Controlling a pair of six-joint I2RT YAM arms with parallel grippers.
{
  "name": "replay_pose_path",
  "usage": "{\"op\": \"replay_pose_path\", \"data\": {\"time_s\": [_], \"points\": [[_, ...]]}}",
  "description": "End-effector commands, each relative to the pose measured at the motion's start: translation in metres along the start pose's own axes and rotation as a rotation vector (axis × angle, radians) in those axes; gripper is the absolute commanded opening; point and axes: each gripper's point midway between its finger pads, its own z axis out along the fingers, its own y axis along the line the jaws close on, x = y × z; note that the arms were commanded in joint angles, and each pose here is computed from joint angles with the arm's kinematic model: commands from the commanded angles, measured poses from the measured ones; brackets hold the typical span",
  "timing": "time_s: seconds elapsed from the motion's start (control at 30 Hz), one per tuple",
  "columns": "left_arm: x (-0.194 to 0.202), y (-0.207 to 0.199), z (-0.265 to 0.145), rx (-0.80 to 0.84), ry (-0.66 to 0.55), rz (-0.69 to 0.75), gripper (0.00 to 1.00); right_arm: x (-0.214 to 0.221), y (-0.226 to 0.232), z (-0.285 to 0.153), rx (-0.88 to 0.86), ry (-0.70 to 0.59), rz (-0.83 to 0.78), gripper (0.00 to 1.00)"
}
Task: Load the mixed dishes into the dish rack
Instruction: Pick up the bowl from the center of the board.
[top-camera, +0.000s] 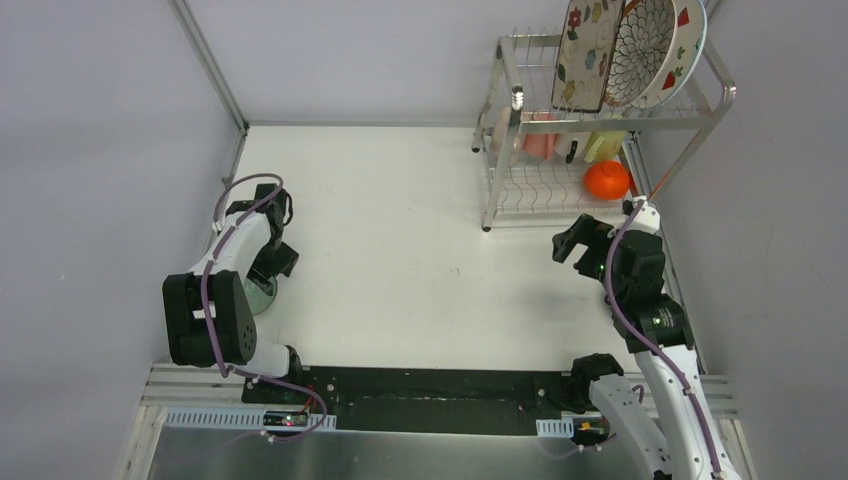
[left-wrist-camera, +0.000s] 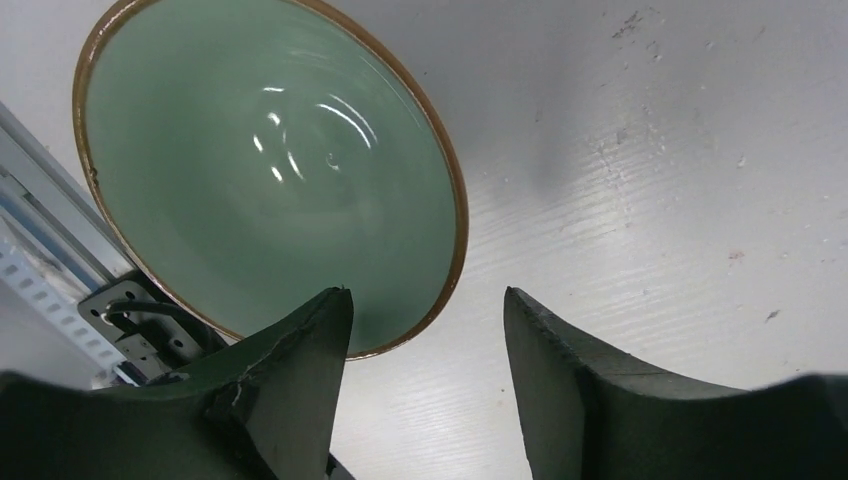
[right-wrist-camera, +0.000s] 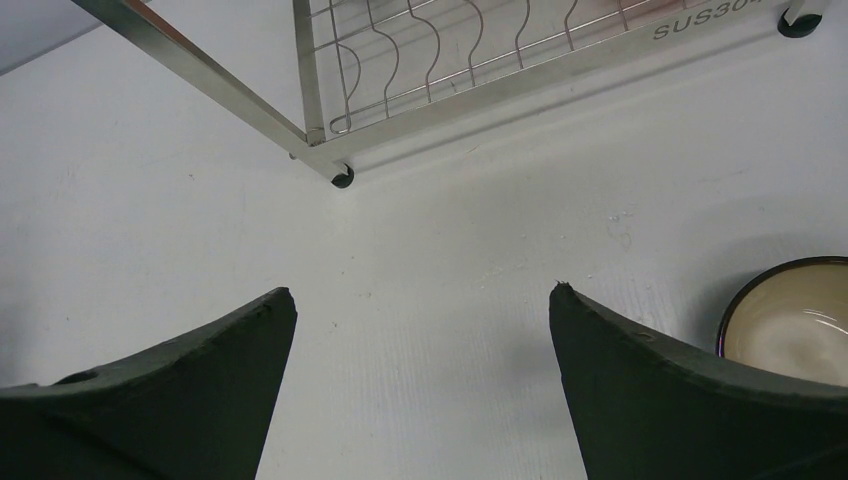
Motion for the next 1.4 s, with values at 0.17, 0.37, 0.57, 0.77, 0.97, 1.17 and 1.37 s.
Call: {"op": "replay_pose_path", "data": {"time_s": [0.17, 0.37, 0.57, 0.77, 0.97, 1.17, 1.37], "points": [[0.001, 0.002, -0.002, 0.01, 0.01, -0.041, 0.3, -0.013, 0.013, 0.004, -0.045, -0.036, 0.047, 1.0], [0.001, -0.003, -0.008, 0.061, 0.01, -0.03, 0.07, 0.002, 0.033, 0.006, -0.145, 0.048, 0.091, 1.0], [0.006, -0.022, -0.025, 0.212, 0.042, 0.007, 0.0, 0.021, 0.058, 0.002, -0.276, 0.151, 0.159, 0.96], [0.004, -0.042, -0.054, 0.388, 0.01, 0.048, 0.0, 0.036, 0.072, -0.006, -0.375, 0.219, 0.176, 0.95], [0.012, -0.062, -0.096, 0.627, 0.028, 0.058, 0.0, 0.048, 0.087, -0.013, -0.446, 0.276, 0.21, 0.95], [0.028, -0.079, -0.142, 0.867, 0.095, 0.055, 0.0, 0.05, 0.104, -0.015, -0.501, 0.276, 0.261, 0.94], [0.035, -0.09, -0.177, 1.046, 0.131, 0.035, 0.0, 0.067, 0.117, -0.011, -0.5, 0.32, 0.254, 0.94]]}}
